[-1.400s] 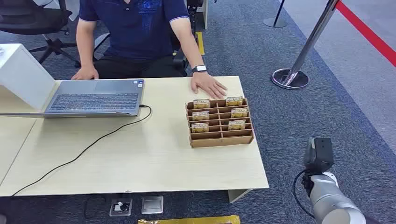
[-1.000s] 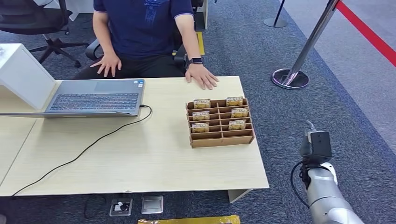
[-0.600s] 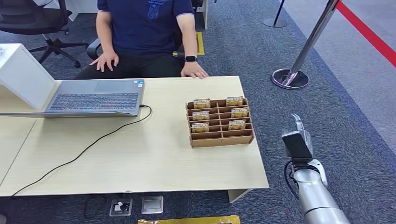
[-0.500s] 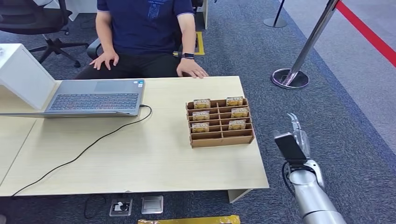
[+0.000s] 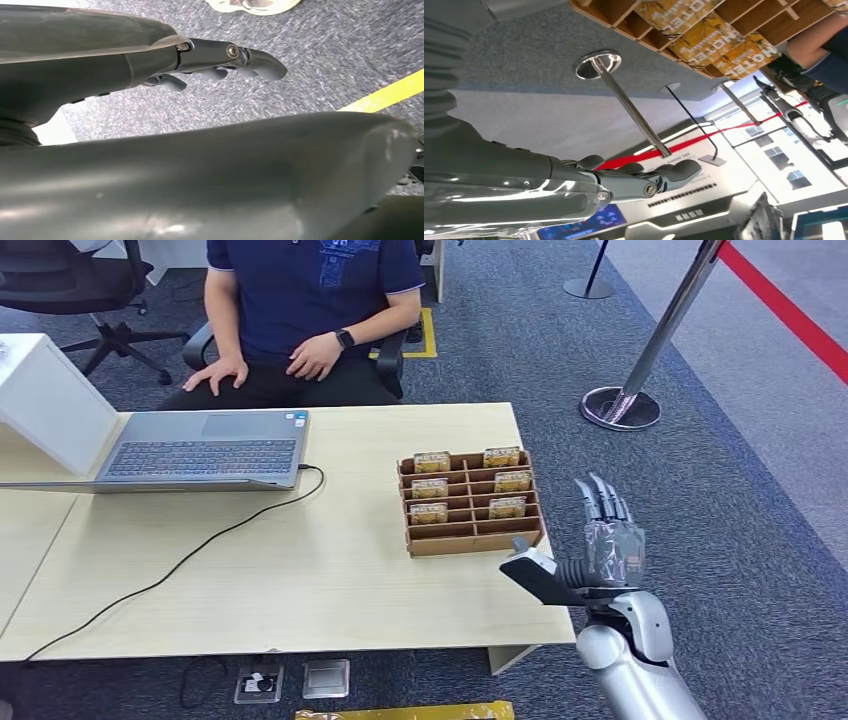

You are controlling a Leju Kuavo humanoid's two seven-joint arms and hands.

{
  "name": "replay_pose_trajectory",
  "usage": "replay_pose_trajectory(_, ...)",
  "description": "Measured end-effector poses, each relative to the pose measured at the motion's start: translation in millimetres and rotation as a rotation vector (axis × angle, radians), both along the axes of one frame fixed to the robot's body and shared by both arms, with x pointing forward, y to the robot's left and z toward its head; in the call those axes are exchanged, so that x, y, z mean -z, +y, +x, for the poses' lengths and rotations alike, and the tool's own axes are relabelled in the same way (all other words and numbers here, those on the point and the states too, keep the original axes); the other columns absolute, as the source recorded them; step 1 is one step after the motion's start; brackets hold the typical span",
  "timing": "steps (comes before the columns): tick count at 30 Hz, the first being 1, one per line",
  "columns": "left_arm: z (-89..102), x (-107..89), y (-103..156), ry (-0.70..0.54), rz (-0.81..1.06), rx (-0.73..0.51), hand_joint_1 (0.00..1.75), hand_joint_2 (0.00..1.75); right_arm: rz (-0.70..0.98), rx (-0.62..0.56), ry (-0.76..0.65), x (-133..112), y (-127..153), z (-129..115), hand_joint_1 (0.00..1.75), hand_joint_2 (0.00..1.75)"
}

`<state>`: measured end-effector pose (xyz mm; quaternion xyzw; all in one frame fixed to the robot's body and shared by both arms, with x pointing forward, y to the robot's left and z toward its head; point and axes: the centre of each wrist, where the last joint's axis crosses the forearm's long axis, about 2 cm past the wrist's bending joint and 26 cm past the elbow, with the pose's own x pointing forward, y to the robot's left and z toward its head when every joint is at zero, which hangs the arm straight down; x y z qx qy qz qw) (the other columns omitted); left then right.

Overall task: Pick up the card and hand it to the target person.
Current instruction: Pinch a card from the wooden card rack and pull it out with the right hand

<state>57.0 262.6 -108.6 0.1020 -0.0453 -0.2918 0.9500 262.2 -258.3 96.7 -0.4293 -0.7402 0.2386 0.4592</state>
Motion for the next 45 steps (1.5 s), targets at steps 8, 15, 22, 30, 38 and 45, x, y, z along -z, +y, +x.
replay_pose_trajectory(8, 0.8, -0.2, -2.6, 0.016, 0.004, 0.031, 0.00, 0.00, -0.101, -0.022, 0.047, -5.7, 17.6, 0.0, 0.00, 1.75)
replay_pose_trajectory(15, 0.9, -0.3, -2.9, 0.031, 0.012, 0.037, 0.00, 0.00, -0.135, 0.011, 0.153, -9.3, 25.6, 7.5, 0.00, 1.75)
replay_pose_trajectory(22, 0.8, -0.2, -3.1, 0.031, 0.014, 0.040, 0.00, 0.00, -0.138, 0.068, 0.199, -14.1, 24.5, 16.7, 0.00, 1.75)
replay_pose_trajectory(30, 0.7, -0.3, -4.0, 0.032, 0.014, 0.047, 0.00, 0.00, -0.136, 0.112, 0.182, -15.0, 20.1, 17.8, 0.00, 1.75)
replay_pose_trajectory(38, 0.8, -0.3, -4.3, 0.034, 0.009, 0.055, 0.00, 0.00, -0.178, 0.086, 0.226, -15.7, 21.2, 19.9, 0.60, 1.75)
replay_pose_trajectory(45, 0.8, -0.3, -4.3, 0.034, 0.009, 0.055, 0.00, 0.00, -0.212, 0.077, 0.230, -20.4, 21.4, 25.5, 1.55, 1.75)
